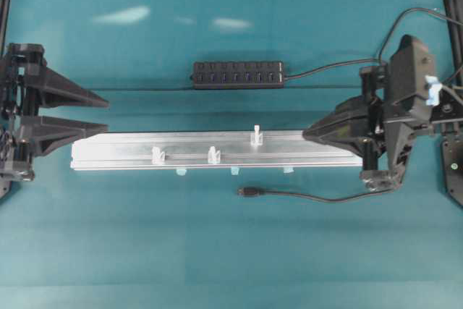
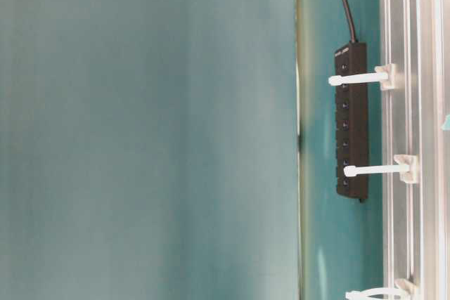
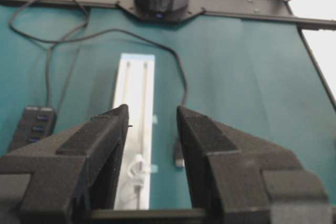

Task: Pass the USB cable through three rings with both arms.
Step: 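Move the right gripper from rest toward the black USB plug, then lower the right gripper and grasp the cable just behind the USB plug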

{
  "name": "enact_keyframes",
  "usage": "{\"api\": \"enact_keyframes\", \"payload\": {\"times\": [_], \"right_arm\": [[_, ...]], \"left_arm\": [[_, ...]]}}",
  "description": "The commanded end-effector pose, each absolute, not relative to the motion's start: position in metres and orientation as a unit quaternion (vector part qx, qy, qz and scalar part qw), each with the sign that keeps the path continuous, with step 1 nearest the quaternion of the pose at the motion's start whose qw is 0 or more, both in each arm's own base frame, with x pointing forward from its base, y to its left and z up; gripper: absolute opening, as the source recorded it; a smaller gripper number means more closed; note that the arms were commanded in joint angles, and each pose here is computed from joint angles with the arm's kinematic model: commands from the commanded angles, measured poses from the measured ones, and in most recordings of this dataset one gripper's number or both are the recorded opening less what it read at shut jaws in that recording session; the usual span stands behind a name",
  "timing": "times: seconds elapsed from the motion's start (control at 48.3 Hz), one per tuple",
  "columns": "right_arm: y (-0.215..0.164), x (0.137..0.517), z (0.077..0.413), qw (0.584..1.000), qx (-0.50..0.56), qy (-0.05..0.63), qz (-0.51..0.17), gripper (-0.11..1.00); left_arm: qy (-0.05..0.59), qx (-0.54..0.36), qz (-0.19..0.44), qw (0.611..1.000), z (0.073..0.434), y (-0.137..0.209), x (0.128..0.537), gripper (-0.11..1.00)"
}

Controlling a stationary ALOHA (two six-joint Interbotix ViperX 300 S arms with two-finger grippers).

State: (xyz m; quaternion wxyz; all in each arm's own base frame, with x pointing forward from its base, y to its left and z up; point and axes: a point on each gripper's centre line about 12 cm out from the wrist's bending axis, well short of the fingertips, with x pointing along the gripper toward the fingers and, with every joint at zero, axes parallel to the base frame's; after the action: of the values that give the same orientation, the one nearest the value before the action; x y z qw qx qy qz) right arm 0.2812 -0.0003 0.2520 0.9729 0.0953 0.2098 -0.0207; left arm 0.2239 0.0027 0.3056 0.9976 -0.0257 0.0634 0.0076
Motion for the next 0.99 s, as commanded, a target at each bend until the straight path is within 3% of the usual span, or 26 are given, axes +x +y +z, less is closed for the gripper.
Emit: {"api": "enact_keyframes", "payload": {"times": [0.0,0.207,0.311,0.414,0.58,0.663,0.974], "right_arm": [[0.002,0.288,0.263,0.974,0.098,0.202,-0.016,-0.1],[0.003,0.294,0.257,0.962,0.099,0.254,-0.02,-0.07],[0.004,0.299,0.255,0.954,0.095,0.285,-0.02,0.01],[0.006,0.305,0.251,0.946,0.093,0.31,-0.019,0.15],[0.009,0.317,0.243,0.933,0.09,0.348,-0.018,0.51],[0.012,0.325,0.24,0.925,0.086,0.371,-0.016,0.61],[0.027,0.347,0.234,0.893,0.067,0.445,-0.003,0.62]], "left_arm": [[0.057,-0.025,0.004,0.998,0.313,0.001,0.224,0.44],[0.077,-0.026,0.003,0.997,0.309,0.0,0.222,0.44],[0.078,-0.025,0.003,0.997,0.309,0.0,0.221,0.44],[0.079,-0.024,0.003,0.997,0.309,0.0,0.221,0.44],[0.077,-0.024,0.003,0.997,0.31,0.0,0.219,0.44],[0.074,-0.023,0.003,0.997,0.311,0.0,0.218,0.44],[0.099,-0.024,0.004,0.995,0.304,0.0,0.211,0.44]]}}
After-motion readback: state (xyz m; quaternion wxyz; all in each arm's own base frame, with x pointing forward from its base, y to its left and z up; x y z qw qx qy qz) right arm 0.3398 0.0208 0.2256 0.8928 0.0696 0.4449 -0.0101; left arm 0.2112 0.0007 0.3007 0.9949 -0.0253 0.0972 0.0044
